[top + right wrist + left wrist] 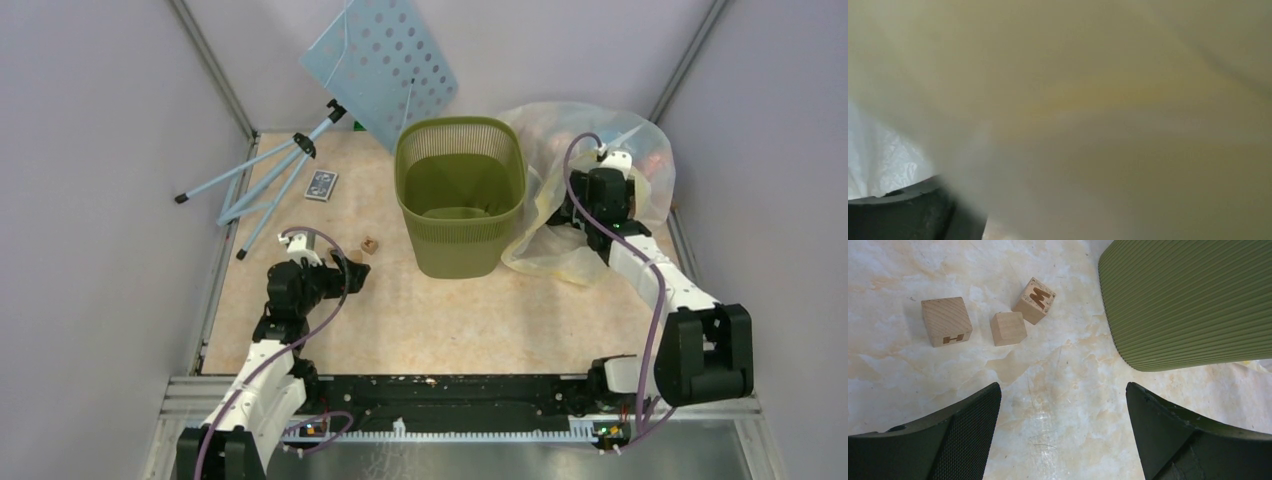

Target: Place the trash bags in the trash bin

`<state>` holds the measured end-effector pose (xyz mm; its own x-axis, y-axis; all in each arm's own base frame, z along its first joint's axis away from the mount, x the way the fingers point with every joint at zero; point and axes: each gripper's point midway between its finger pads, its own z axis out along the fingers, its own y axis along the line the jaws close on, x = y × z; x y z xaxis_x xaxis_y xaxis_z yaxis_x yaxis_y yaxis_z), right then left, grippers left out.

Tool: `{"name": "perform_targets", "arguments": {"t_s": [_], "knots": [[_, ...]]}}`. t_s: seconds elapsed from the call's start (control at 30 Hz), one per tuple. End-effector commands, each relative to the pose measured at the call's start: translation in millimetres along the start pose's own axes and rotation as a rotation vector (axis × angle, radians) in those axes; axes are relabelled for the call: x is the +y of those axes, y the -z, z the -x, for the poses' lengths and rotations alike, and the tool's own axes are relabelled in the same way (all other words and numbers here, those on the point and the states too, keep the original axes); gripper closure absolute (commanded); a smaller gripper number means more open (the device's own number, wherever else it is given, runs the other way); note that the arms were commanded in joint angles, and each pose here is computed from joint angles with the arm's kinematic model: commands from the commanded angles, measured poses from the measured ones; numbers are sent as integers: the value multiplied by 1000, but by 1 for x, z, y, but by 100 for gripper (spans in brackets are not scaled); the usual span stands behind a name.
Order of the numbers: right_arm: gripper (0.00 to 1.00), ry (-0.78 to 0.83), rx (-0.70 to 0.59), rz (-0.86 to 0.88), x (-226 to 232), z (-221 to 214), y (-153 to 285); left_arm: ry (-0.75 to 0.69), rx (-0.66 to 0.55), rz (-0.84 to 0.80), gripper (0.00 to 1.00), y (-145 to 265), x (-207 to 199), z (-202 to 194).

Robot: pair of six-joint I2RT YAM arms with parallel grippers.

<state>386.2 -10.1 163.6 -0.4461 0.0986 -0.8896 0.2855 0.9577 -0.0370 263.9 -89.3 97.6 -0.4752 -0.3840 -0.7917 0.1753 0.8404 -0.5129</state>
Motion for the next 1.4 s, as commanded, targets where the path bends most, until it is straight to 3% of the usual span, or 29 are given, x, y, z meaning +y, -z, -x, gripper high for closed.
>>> {"name": "perform_targets", "arguments": {"t_s": [0.0, 0.1, 0.13, 0.17, 0.27, 0.4, 0.5, 0.7, 0.77, 0.9, 1.17, 1.37], "knots": [[30, 18, 69, 11, 4, -21, -11, -21, -36, -36, 1, -1, -7, 9], [85, 7, 69, 18, 5, -17, -6, -22, -33, -37, 1, -1, -7, 9], [97, -11, 61, 25, 5, -14, -1, -22, -34, -36, 1, -1, -7, 9], [100, -30, 62, 30, 6, -13, 3, -21, -34, -36, 1, -1, -7, 9], [100, -140, 97, 34, 8, -18, 18, -17, -34, -28, 1, -1, -6, 9], [100, -161, 242, 169, 33, -47, 52, -16, -33, -26, 1, -1, -5, 9], [100, -192, 331, 398, 67, -61, 92, -22, -32, -46, 1, -1, -8, 8], [100, -312, 471, 1067, 147, -58, 206, -58, -25, -176, 1, 1, -30, 7], [100, -274, 438, 1207, 163, -47, 241, -69, -11, -266, 1, 4, -47, 3], [100, -187, 352, 1327, 176, -26, 282, -9, -19, -403, 1, 10, -82, -6], [100, -177, 182, 1427, 182, 19, 301, -67, -9, -403, 1, -12, -125, -19], [100, -179, 63, 1358, 177, 31, 290, -69, 26, -405, 1, -54, -144, -5]]}}
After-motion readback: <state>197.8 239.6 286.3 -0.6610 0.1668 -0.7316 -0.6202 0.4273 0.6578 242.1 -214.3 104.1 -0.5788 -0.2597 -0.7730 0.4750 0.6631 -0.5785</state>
